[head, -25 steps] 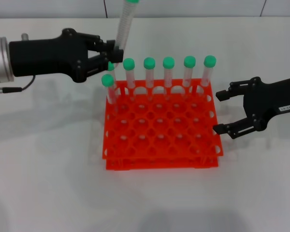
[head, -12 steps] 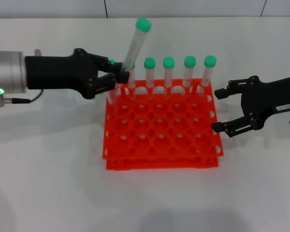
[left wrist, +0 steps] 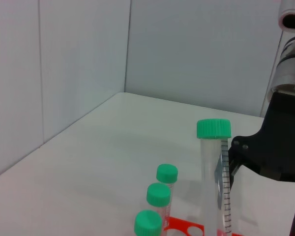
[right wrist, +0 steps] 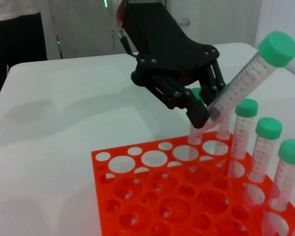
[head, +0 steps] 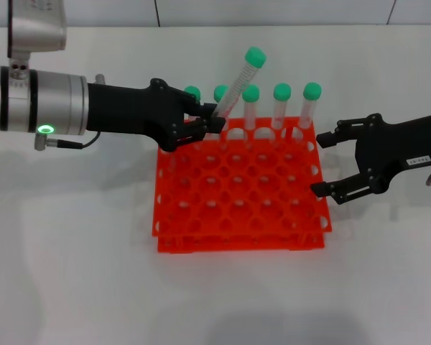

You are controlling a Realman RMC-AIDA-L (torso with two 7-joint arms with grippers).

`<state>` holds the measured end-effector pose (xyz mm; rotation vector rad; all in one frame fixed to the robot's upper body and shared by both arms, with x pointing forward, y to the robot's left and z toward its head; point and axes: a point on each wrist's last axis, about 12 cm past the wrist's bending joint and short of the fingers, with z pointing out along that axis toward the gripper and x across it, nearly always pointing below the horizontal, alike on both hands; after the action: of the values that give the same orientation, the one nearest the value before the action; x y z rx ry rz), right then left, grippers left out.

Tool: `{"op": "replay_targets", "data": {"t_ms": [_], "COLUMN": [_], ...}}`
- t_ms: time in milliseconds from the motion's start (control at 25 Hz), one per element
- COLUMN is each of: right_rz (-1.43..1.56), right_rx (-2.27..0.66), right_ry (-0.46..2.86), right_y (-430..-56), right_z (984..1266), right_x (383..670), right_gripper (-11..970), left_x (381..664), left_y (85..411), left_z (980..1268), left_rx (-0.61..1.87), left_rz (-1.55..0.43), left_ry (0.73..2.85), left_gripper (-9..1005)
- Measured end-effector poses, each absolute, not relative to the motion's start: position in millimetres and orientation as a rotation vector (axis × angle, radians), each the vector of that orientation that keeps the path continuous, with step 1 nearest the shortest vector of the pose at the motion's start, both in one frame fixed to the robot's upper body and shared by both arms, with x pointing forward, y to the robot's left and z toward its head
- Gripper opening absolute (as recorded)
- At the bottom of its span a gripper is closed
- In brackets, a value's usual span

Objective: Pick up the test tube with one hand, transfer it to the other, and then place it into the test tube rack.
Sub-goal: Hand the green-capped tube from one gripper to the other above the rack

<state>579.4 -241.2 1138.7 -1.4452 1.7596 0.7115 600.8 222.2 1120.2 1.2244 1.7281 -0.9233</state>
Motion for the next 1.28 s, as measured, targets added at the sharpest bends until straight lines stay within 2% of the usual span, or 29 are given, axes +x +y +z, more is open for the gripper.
{"op": "replay_targets", "data": {"t_ms": [600,1280], "right_rz": [0.729,0.856], "right_rx": [-1.414,-1.232], "right_ry": [1.755,1.712], "right_y": [-239.6,-245.5], "right_z": [1140.8,1171.9], "right_x": [581.8,589.0], "right_gripper": [870,869], "left_x": [600.1,598.5], "left_y": [211.7,208.7], "left_z": [1115.8,1115.4], "left_rx": [1.284,1.341], "left_rz": [-0.909,-0.917], "left_ry": [1.722,1.737], "left_gripper": [235,245]}}
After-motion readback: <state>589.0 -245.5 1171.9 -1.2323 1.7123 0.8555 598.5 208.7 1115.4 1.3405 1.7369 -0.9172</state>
